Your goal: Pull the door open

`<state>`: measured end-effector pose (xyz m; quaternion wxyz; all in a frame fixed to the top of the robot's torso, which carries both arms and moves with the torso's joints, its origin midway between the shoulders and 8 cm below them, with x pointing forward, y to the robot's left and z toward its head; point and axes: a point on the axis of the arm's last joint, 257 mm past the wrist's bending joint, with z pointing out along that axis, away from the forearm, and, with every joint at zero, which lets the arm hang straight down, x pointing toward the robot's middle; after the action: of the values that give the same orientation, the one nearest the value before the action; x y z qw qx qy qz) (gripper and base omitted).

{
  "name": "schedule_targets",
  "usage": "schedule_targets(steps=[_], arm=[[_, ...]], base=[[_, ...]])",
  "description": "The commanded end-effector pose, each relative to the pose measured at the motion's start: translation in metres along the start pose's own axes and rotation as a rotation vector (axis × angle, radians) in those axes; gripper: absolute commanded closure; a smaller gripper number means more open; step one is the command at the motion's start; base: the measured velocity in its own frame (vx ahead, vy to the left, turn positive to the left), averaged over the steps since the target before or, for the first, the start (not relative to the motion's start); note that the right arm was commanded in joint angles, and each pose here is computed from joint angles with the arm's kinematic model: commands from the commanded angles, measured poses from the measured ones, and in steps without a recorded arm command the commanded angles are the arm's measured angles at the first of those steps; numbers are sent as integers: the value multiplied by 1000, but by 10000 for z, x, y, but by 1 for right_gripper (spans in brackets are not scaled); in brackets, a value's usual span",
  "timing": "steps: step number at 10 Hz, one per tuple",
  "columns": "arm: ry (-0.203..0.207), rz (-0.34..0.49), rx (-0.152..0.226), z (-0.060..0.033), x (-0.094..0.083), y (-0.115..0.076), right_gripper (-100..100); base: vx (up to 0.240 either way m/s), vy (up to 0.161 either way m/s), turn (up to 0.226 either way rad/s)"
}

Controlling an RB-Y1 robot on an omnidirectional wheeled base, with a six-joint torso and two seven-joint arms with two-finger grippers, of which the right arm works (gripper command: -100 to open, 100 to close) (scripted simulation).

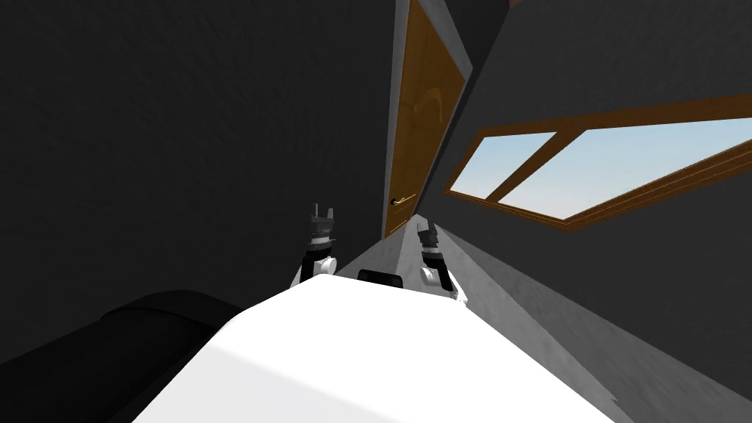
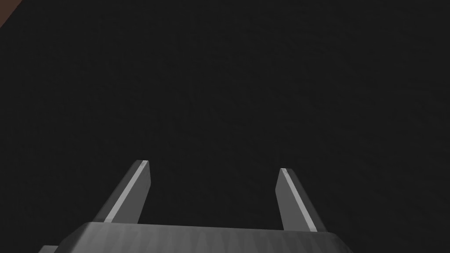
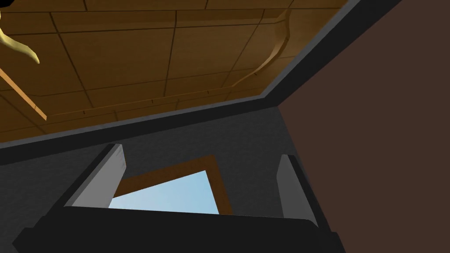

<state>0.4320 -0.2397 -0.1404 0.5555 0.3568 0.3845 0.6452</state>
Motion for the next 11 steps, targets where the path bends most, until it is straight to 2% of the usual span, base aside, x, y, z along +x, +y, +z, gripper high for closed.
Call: schedule_targets(steps=[1, 7, 11], arm=[[10, 7, 25, -39, 2, -141, -100], [44, 17, 112, -168, -95, -632, -100], [59, 14, 175, -285, -222, -946, -100]], base=[[77, -77, 203], [76, -72, 193], [67, -86, 216]])
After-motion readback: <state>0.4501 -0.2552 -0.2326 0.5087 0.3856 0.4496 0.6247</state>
